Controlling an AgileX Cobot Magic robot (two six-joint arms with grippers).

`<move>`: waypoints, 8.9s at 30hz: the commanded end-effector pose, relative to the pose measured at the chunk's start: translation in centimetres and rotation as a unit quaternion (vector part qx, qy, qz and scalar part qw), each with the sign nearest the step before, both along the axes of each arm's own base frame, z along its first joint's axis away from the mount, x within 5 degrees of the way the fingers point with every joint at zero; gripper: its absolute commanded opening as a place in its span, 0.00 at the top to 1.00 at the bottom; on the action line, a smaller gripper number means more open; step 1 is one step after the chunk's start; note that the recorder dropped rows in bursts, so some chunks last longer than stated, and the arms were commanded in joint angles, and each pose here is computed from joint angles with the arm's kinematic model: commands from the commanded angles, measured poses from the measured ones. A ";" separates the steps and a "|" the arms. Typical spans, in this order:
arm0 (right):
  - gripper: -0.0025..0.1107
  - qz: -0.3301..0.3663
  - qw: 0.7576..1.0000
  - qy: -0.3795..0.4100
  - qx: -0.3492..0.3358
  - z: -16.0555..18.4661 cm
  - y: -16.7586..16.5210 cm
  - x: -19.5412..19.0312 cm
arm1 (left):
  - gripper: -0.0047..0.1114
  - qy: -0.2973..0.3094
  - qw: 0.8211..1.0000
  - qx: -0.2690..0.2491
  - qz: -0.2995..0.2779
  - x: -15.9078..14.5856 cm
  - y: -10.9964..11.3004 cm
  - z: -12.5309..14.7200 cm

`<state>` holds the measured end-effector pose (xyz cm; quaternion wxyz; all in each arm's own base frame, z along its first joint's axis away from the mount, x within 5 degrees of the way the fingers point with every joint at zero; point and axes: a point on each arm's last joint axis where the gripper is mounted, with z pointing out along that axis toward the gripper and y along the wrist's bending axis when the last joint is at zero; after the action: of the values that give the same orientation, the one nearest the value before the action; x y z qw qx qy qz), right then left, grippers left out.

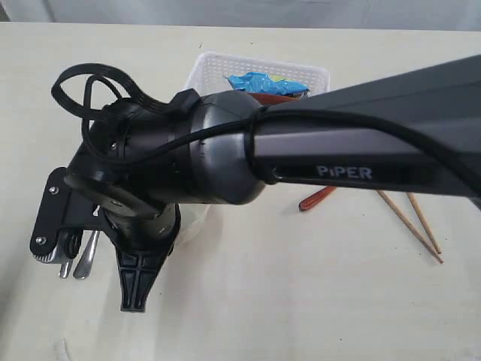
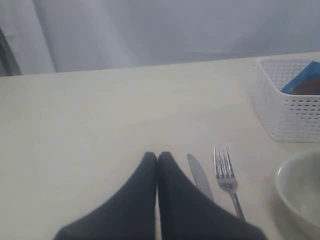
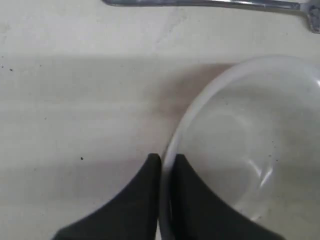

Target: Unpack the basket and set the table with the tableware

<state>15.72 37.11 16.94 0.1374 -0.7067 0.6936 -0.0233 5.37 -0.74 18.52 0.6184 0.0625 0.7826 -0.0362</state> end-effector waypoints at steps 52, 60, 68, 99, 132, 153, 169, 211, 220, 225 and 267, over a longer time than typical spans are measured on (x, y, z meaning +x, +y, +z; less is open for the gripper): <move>0.60 0.064 0.973 -0.083 -0.208 -3.2 -23.9 11.3 | 0.96 0.000 1.000 -0.005 0.002 0.0 0.0 -0.1; 0.60 0.094 0.970 -0.088 -0.206 -4.6 -23.4 11.7 | 0.96 0.000 1.000 -0.005 0.002 0.0 0.0 -0.1; 0.60 0.108 0.963 -0.095 -0.229 -5.6 -23.6 12.1 | 0.96 0.000 1.000 -0.005 0.002 0.0 0.0 -0.1; 0.98 0.087 0.974 -0.107 -0.179 -5.2 -22.7 12.1 | 0.96 0.000 1.000 -0.005 0.002 0.0 0.0 -0.1; 0.98 -0.067 0.963 0.014 0.262 8.8 -16.0 1.6 | 0.96 0.000 1.000 -0.005 0.002 0.0 0.0 -0.1; 0.98 -0.185 0.834 0.208 0.477 4.7 -11.0 4.9 | 0.96 0.000 1.000 -0.005 0.002 0.0 0.0 -0.1; 0.98 -0.202 0.866 0.198 0.413 -0.7 -10.6 6.3 | 0.96 0.000 1.000 -0.005 0.002 0.0 0.0 -0.1; 0.58 -0.385 0.809 -0.110 0.430 9.4 -16.7 8.6 | 0.96 0.000 1.000 -0.005 0.002 0.0 0.0 -0.1; 0.64 -0.530 0.724 -0.328 0.296 11.0 -22.8 9.2 | 0.96 0.000 1.000 -0.005 0.002 0.0 0.0 -0.1; 0.66 -0.546 0.725 -0.260 0.330 8.9 -23.6 9.5 | 0.96 0.000 1.000 -0.005 0.002 0.0 0.0 -0.1; 0.63 -0.621 0.779 0.057 0.070 -3.1 -33.0 15.3 | 0.96 0.000 1.000 -0.005 0.002 0.0 0.0 -0.1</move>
<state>30.70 4.34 13.62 0.0947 -0.1077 0.9897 -0.0006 5.37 -0.74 18.51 0.6178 0.0625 0.7830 -0.0362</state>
